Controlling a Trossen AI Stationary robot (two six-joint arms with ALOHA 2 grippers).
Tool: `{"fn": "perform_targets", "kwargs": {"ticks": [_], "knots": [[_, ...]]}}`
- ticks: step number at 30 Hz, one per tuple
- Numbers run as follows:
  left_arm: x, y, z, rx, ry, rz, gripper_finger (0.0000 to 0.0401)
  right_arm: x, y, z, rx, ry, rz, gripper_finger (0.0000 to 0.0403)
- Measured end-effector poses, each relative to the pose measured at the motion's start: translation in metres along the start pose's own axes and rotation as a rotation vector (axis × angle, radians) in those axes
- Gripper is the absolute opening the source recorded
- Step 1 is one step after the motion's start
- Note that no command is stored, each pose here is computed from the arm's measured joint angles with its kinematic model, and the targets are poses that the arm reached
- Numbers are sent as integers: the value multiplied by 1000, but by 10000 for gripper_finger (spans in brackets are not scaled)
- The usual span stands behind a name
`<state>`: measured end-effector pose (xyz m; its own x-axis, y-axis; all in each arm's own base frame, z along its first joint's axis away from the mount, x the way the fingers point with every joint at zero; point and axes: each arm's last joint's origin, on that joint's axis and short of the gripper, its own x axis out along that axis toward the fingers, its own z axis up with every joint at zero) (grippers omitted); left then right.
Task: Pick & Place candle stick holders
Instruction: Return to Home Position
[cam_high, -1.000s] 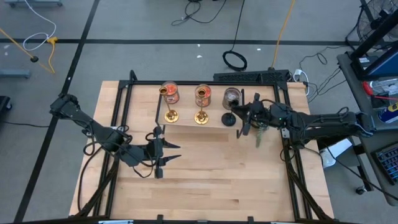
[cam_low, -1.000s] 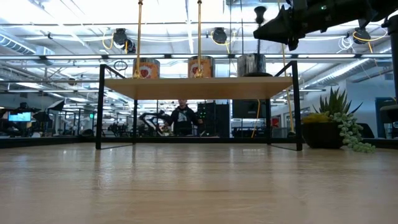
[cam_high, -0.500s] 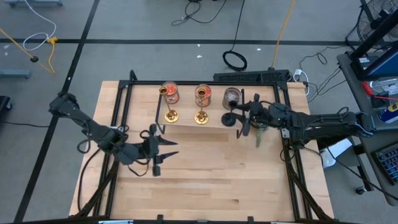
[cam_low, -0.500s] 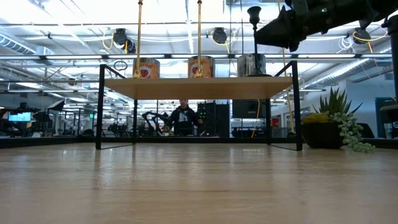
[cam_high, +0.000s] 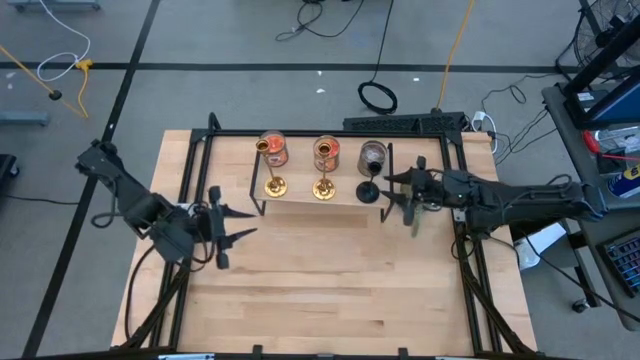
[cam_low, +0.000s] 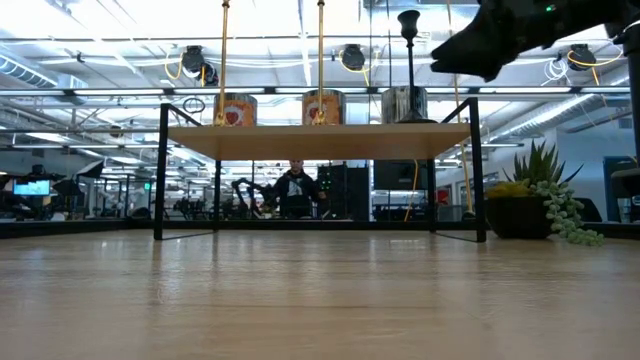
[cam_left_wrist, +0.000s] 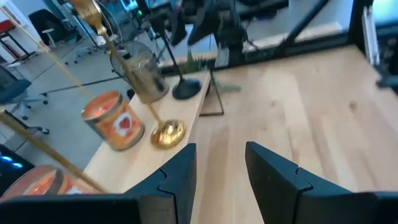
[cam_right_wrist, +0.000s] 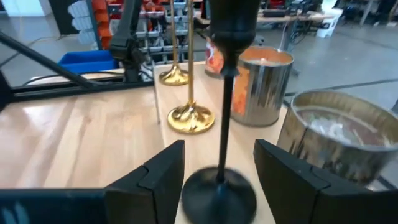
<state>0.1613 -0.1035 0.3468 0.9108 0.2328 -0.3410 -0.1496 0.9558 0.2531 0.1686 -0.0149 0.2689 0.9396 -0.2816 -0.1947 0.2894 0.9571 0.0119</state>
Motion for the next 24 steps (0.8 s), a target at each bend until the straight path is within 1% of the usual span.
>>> {"fn": "perform_targets", "kwargs": {"ticks": [4, 7, 10, 12, 15, 19, 23, 24], "knots": [[-3, 2, -15, 63, 23, -9, 145, -15, 2, -3, 20, 37, 36, 187], [1, -2, -37, 111, 19, -18, 145, -24, 4, -6, 23, 68, 69, 181], [8, -6, -60, 94, -40, -25, 145, -32, 7, -9, 13, 92, 100, 172], [13, -7, -73, 93, -103, -21, 145, -35, 8, -9, 7, 94, 117, 165], [17, -2, -88, 89, -187, -9, 145, -39, 10, -8, -9, 82, 137, 147], [13, 14, -104, 55, -242, -22, 145, -43, 11, -8, -29, 73, 159, 100], [4, 32, -111, 28, -301, -28, 145, -47, 10, -13, -64, 112, 163, 26], [2, 36, -112, 31, -321, -39, 145, -48, 9, -14, -73, 120, 162, 14]]}}
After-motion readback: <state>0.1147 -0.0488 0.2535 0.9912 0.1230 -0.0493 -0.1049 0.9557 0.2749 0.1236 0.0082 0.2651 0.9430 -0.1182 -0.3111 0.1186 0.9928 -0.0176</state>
